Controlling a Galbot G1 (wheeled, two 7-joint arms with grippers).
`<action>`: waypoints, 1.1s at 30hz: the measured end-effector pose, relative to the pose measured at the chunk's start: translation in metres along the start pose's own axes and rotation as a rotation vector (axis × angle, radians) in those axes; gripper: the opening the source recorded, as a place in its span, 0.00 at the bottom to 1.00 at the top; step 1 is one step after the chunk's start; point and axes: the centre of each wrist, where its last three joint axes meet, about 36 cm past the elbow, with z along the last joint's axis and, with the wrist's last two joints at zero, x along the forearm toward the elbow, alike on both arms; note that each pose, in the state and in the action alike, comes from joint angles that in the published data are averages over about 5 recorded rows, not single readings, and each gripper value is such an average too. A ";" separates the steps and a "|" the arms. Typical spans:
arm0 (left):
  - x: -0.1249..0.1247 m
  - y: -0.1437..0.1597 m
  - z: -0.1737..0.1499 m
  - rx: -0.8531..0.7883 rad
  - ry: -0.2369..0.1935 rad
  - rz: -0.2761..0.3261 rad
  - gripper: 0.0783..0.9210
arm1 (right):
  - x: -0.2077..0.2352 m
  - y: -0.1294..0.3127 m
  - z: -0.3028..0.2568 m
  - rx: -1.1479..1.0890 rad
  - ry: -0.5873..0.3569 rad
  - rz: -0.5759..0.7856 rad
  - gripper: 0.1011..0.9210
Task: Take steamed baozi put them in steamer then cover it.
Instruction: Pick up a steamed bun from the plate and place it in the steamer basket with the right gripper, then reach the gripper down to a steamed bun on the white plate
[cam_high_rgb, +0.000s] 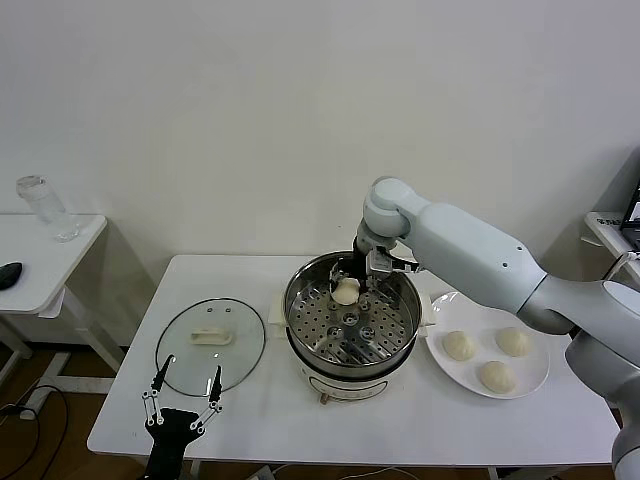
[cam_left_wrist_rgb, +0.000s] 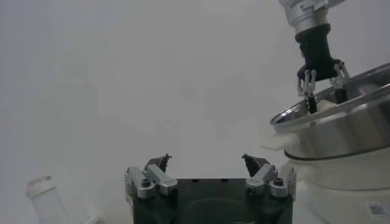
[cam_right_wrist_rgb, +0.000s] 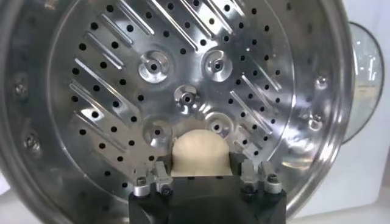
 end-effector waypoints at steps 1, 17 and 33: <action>0.000 0.000 0.000 -0.001 0.000 -0.001 0.88 | 0.002 0.001 0.000 -0.004 -0.001 -0.001 0.86; -0.006 -0.003 0.002 0.005 -0.003 0.004 0.88 | 0.112 0.110 0.016 -0.523 -0.010 0.043 0.88; -0.011 -0.004 0.000 0.007 -0.016 -0.003 0.88 | 0.051 0.272 -0.008 -1.204 -0.109 -0.014 0.88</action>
